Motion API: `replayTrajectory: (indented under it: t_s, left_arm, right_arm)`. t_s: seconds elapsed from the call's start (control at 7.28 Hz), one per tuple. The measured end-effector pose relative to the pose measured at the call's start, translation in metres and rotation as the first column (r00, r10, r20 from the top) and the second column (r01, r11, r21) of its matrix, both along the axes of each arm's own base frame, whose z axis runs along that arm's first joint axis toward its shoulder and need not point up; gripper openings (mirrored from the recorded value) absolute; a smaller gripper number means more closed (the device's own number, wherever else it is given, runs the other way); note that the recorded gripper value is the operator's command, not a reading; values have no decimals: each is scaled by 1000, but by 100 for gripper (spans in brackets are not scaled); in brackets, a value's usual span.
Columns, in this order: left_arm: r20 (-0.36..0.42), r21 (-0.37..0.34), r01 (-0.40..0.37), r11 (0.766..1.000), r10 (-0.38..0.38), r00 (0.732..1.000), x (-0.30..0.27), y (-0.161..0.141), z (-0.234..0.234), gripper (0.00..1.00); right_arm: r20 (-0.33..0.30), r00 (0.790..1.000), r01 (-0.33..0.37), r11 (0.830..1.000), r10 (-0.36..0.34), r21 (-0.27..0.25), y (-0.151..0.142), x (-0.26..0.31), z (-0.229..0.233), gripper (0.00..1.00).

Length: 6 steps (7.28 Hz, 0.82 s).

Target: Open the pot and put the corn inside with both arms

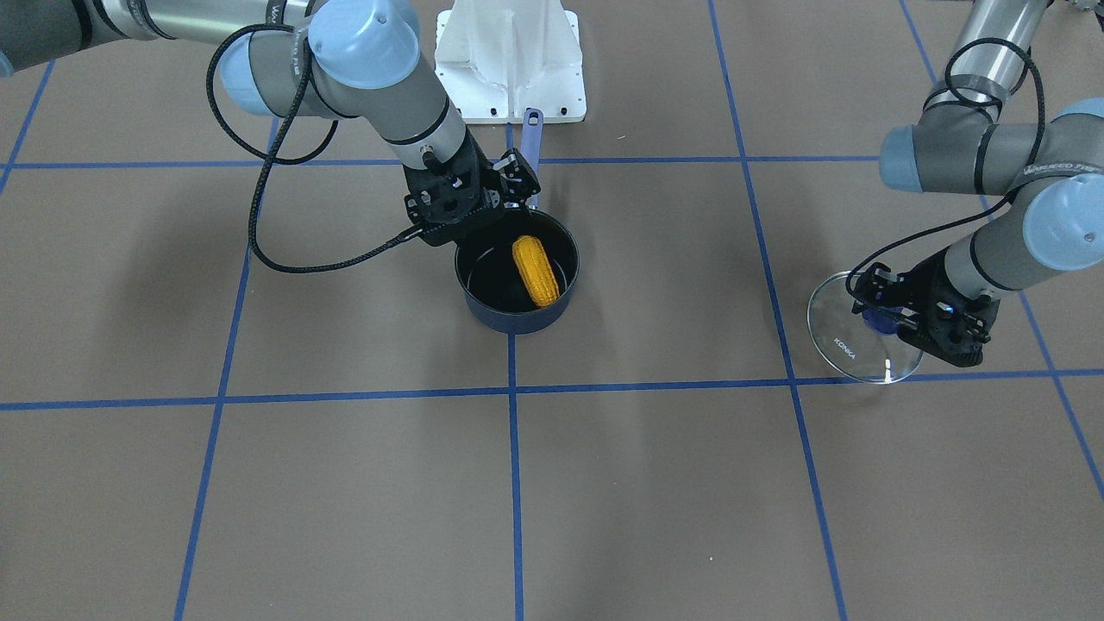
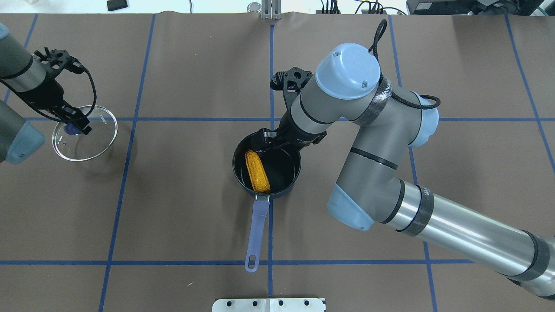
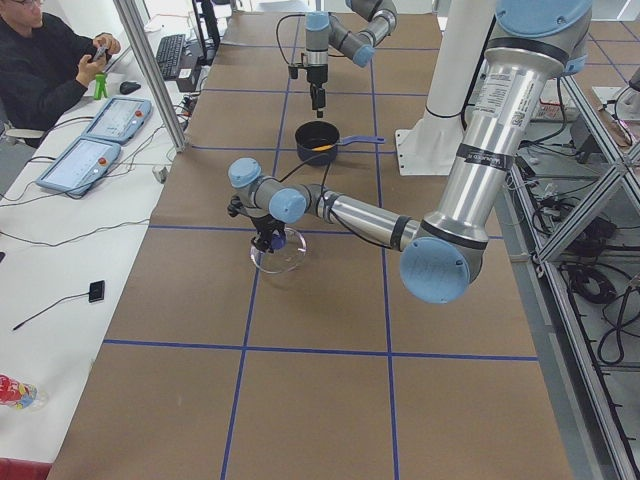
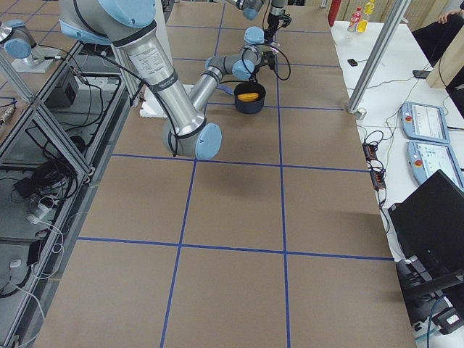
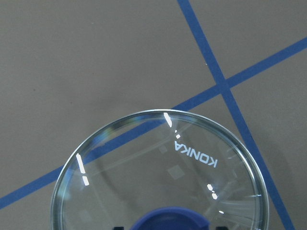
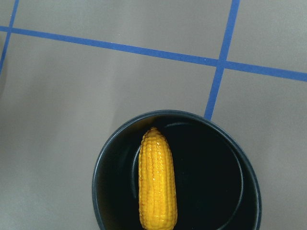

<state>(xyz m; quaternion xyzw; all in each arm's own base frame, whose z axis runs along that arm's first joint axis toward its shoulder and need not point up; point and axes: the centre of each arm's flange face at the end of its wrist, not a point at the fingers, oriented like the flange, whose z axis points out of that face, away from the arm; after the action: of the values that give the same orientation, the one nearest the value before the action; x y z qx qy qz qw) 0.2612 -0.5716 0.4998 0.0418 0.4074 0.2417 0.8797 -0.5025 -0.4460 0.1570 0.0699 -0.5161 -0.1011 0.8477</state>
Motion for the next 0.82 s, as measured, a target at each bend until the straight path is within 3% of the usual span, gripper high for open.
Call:
replayTrajectory:
  t_s: [0.82]
  left_arm:
    - [2,-7,-17,1000,17,1000,13,2,2,63]
  right_arm:
    - [-5,1000,0,1000,0,-1,0,0,4,99]
